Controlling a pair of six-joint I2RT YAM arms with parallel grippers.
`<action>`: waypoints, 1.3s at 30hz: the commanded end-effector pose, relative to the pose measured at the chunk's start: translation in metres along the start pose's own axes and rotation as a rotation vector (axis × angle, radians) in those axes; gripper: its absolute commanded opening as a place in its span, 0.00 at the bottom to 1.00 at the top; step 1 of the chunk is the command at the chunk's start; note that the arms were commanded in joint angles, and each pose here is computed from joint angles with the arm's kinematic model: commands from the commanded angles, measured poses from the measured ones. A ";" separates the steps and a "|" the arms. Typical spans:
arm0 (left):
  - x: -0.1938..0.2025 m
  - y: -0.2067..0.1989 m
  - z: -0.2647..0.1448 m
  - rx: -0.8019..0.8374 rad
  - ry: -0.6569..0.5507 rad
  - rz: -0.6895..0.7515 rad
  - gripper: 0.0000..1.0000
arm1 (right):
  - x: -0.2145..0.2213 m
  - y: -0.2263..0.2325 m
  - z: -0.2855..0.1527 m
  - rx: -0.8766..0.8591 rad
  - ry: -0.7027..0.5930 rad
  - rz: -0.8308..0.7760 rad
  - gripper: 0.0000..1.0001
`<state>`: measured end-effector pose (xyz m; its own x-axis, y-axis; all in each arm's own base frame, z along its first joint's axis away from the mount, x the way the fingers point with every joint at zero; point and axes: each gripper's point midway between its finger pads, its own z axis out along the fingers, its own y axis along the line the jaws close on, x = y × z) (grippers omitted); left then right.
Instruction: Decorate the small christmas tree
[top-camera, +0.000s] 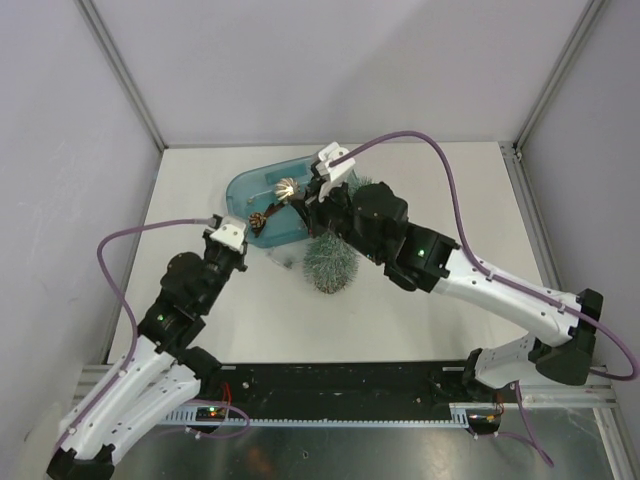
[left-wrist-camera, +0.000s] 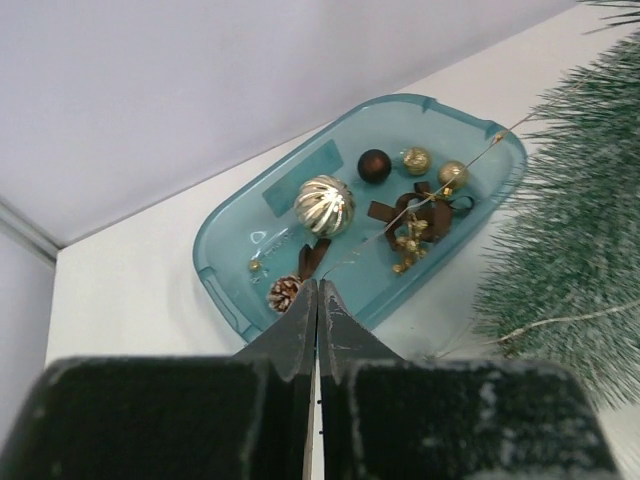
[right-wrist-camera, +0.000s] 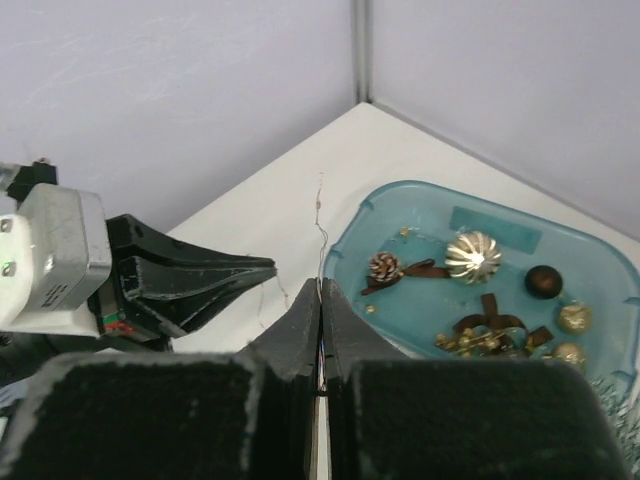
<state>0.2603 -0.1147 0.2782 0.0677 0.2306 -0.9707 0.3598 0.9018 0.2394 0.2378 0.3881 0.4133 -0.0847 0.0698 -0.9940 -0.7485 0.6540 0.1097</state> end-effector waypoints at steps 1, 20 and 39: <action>-0.023 0.040 0.006 -0.191 -0.045 0.021 0.00 | -0.042 -0.014 0.006 0.032 -0.114 -0.027 0.00; -0.059 0.008 0.053 -0.007 -0.201 0.057 0.03 | -0.071 -0.087 0.076 0.156 -0.171 -0.167 0.00; -0.068 -0.034 0.060 0.155 -0.351 0.117 0.06 | -0.071 -0.191 0.083 0.280 -0.163 -0.137 0.00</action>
<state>0.3058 -0.1710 0.3171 0.3265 0.1986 -0.9241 0.4489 0.8278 0.3365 0.4211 0.3403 0.4512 0.1101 0.0241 -0.9936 -0.5612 0.8266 -0.0421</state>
